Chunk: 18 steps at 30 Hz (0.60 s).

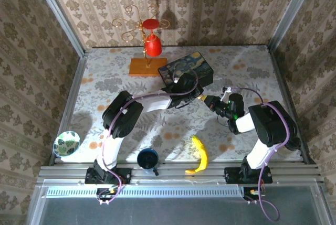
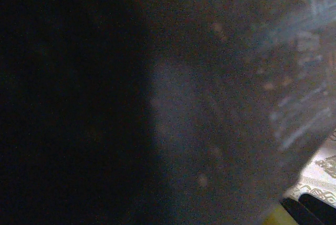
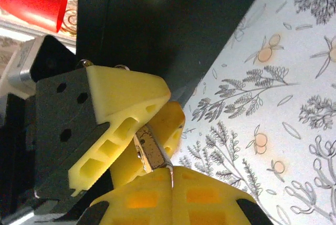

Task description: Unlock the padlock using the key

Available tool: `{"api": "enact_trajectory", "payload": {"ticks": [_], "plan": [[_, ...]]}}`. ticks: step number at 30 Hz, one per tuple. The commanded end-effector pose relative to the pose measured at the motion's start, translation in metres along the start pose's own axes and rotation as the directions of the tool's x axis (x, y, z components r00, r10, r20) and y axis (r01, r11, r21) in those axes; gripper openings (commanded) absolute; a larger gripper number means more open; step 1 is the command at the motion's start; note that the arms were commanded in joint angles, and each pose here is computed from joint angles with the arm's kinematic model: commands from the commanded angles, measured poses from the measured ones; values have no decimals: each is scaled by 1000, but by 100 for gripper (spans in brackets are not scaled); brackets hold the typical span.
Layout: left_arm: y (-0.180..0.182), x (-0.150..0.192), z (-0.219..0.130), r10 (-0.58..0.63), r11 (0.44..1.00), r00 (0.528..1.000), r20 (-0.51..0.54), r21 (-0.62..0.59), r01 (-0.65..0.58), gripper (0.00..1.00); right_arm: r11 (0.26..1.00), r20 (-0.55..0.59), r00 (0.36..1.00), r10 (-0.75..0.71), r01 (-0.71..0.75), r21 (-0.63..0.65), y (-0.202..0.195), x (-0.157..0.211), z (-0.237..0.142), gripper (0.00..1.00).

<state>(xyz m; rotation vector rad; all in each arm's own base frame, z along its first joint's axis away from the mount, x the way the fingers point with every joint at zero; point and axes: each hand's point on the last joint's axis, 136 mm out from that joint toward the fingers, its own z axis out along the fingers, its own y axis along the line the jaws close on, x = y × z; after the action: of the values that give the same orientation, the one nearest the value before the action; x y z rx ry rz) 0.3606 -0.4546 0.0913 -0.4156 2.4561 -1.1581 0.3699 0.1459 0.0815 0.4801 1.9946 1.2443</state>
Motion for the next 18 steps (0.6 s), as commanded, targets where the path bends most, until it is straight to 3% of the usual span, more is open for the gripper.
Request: {"api": "enact_trajectory", "payload": {"ticks": [1,13,18], "plan": [[-63,51,-21,30,980,985,-170,201,5,0,990,63,989,134,-131,-52,12,-24,11,0],[-70,50,-24,36,974,985,-170,228,4,0,920,42,922,385,-380,-92,2,-21,18,0],[-70,47,-27,32,970,986,-162,242,8,0,861,39,863,504,-498,-104,2,-25,14,0]]}}
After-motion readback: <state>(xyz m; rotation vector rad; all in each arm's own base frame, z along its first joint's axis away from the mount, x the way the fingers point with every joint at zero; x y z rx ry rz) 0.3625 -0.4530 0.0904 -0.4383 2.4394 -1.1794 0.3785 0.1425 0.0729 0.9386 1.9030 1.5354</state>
